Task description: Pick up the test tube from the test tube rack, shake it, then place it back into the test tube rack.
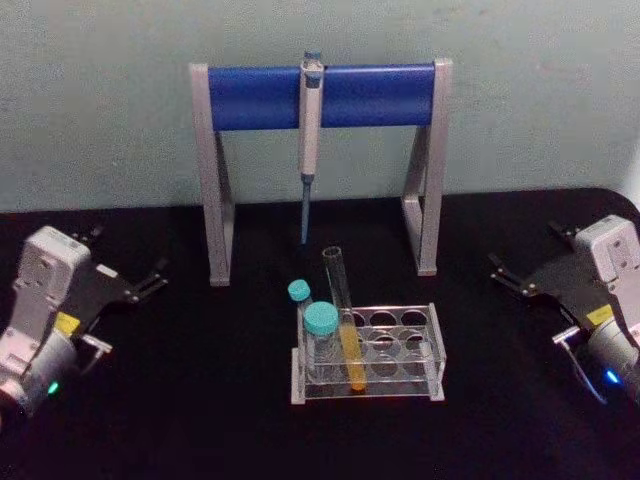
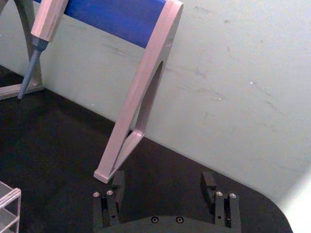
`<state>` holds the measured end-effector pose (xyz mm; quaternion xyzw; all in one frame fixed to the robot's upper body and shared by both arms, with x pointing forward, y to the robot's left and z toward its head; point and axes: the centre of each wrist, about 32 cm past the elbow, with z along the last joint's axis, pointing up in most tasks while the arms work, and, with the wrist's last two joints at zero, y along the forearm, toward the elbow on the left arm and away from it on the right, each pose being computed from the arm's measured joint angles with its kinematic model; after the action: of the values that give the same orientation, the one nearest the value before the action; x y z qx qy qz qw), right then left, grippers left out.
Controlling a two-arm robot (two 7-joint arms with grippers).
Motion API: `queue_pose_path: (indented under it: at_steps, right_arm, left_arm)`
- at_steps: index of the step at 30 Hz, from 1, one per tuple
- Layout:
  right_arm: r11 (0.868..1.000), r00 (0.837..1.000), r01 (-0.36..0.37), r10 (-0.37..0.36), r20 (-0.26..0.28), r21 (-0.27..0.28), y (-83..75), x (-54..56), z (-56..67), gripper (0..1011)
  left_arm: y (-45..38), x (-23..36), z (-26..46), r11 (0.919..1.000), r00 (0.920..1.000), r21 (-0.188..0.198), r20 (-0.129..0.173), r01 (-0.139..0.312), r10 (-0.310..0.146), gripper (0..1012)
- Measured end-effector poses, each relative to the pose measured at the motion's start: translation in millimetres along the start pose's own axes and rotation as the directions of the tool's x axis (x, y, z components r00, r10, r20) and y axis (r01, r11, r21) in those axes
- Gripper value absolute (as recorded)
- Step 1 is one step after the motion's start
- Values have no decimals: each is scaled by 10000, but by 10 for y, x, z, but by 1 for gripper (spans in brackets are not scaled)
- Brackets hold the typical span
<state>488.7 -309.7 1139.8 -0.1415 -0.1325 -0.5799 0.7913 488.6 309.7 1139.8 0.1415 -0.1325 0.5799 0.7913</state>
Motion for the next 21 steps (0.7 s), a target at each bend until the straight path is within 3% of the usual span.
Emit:
queue_pose_path:
  at_steps: [21]
  right_arm:
    - [10000, 10000, 0, 0, 0, -1, 0, 0, 0, 1000]
  left_arm:
    - [0, 0, 0, 10000, 10000, 0, 0, 0, 0, 1001]
